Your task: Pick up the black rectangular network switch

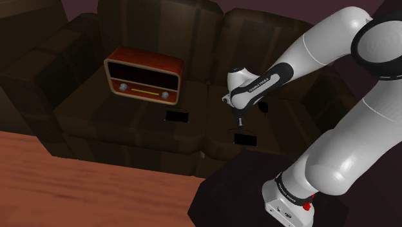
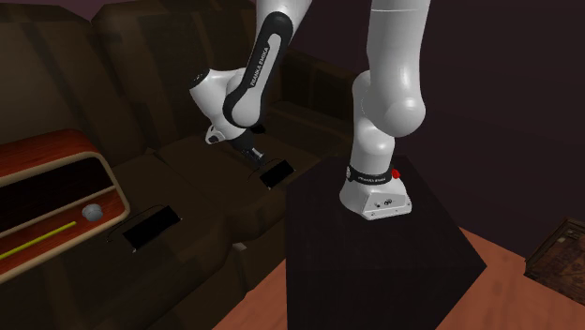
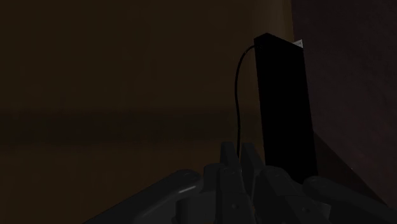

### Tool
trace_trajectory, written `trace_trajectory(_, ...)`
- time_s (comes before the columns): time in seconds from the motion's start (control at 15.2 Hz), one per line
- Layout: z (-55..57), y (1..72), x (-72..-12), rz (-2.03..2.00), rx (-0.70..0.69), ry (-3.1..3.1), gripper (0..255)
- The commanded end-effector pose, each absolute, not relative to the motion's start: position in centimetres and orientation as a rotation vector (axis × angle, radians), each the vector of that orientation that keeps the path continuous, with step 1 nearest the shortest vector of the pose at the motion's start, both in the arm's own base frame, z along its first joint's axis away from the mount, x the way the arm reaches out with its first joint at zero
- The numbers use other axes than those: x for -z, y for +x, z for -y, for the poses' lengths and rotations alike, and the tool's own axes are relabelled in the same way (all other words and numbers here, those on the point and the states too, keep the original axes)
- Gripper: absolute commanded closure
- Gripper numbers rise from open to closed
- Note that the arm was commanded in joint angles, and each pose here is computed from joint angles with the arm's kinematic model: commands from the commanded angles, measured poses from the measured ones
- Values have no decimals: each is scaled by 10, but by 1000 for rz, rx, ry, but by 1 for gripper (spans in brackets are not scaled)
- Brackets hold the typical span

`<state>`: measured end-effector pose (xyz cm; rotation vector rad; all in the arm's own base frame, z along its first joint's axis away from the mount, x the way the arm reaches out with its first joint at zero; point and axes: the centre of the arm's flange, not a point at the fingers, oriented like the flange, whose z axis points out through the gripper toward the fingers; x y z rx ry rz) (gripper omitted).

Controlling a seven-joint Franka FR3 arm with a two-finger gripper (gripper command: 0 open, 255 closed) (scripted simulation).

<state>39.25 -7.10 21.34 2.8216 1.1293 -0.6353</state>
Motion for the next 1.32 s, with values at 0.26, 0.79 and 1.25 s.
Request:
trace_trajectory(0.26,71,392,-214,-1129,635,2822,255)
trace_trajectory(0.79,71,392,-256,-1129,635,2822,255)
trace_trajectory(1.25,71,392,-293,-1129,635,2822,255)
